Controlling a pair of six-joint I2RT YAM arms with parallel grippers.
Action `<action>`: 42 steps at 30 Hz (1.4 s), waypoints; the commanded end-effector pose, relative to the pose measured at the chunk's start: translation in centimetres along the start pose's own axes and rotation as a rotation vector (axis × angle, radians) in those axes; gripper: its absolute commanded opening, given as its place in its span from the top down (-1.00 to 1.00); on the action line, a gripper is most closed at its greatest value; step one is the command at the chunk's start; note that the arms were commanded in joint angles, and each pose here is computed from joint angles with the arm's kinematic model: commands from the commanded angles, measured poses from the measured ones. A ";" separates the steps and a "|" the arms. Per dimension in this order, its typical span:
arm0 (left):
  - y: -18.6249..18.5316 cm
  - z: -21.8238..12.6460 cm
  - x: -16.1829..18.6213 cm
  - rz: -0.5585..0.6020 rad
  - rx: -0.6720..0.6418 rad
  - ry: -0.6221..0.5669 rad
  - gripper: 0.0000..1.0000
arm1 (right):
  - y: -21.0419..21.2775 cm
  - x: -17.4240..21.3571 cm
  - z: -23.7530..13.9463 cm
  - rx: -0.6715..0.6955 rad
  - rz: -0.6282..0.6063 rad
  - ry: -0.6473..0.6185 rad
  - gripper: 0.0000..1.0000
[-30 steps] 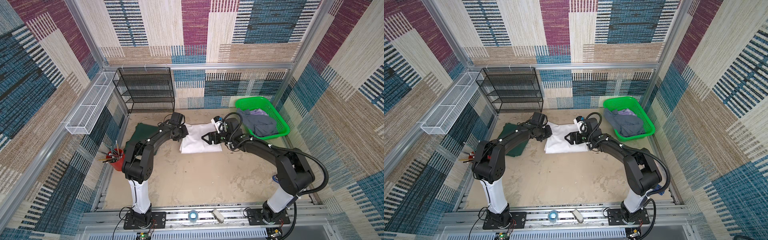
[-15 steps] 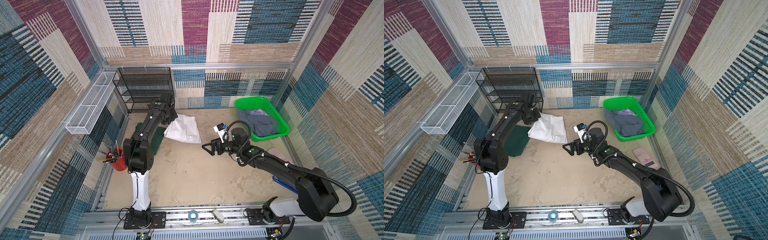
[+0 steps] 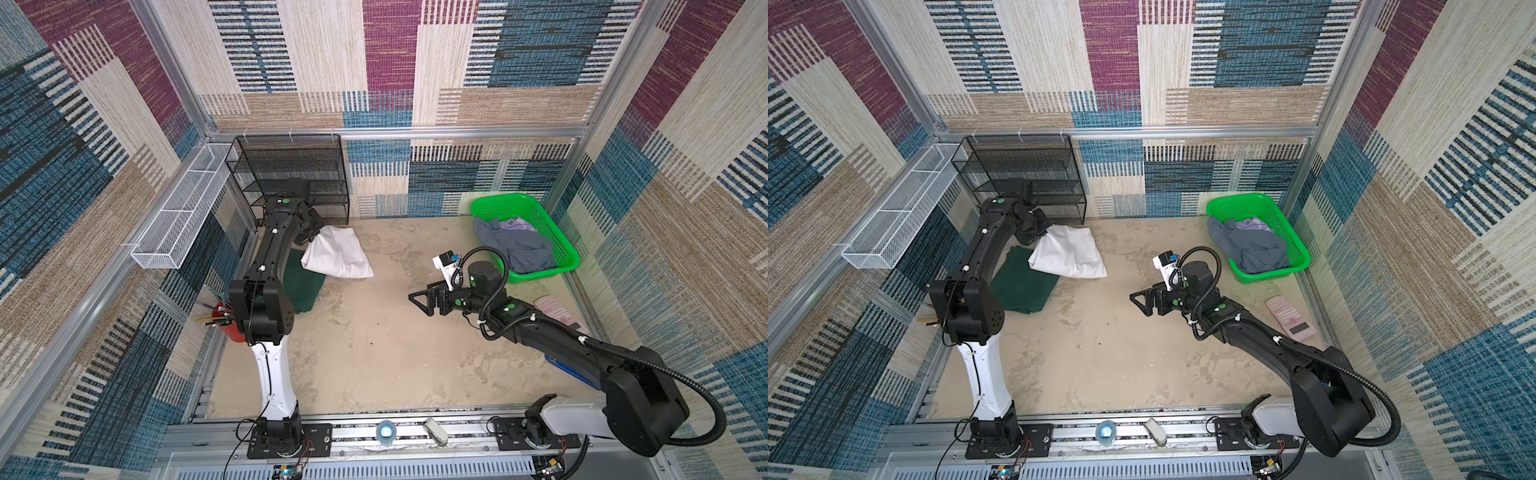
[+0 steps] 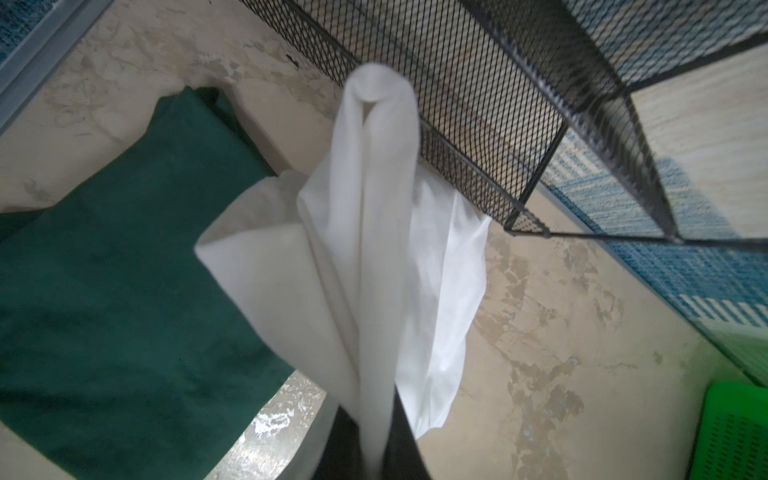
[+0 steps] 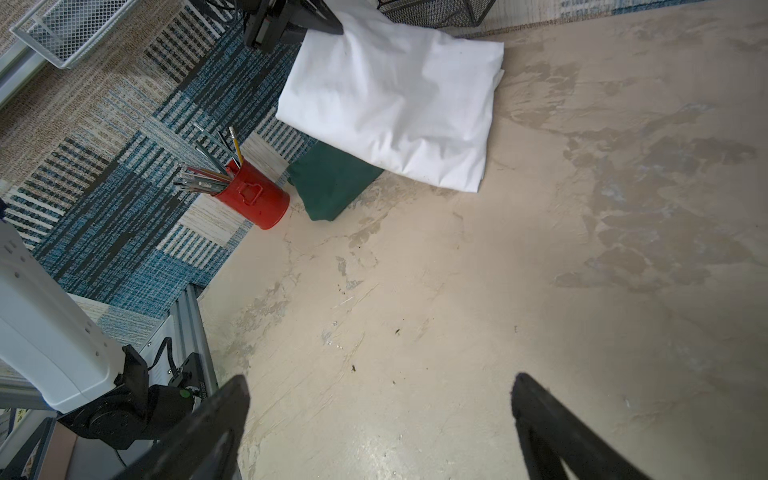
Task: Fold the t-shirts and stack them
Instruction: 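Carry the white bundle with the left gripper onto the green cloth and lower it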
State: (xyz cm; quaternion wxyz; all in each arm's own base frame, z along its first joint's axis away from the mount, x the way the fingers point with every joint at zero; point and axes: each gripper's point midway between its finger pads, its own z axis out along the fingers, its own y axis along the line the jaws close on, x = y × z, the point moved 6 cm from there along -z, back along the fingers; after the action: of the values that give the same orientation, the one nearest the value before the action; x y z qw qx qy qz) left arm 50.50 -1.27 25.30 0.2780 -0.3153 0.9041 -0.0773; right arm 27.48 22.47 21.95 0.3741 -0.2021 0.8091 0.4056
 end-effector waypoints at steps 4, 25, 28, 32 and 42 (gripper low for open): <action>0.5 -0.8 -3.3 -0.148 0.017 -0.139 1.00 | 0.0 -0.4 -0.2 0.020 -0.002 -0.011 -0.98; 8.4 -6.2 -1.5 -0.320 -0.034 -0.418 1.00 | -1.0 1.4 0.5 0.036 0.014 0.042 -0.98; 10.2 -7.1 0.2 -0.335 -0.049 -0.445 1.00 | -1.0 1.6 0.6 0.029 0.022 0.048 -0.98; 12.8 -7.1 3.0 -0.361 -0.097 -0.437 1.00 | -1.2 1.9 0.9 0.022 0.032 0.052 -0.97; 17.2 -3.4 8.9 -0.370 -0.178 -0.321 -0.21 | -1.7 2.3 1.7 0.026 0.056 0.078 -0.98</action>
State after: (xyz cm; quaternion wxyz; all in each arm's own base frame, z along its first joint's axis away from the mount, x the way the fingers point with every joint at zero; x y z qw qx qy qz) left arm 33.18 6.73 18.82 0.3619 -0.5164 0.7760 0.0147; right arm 27.57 22.53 18.26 0.3252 -0.1910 0.8393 0.3916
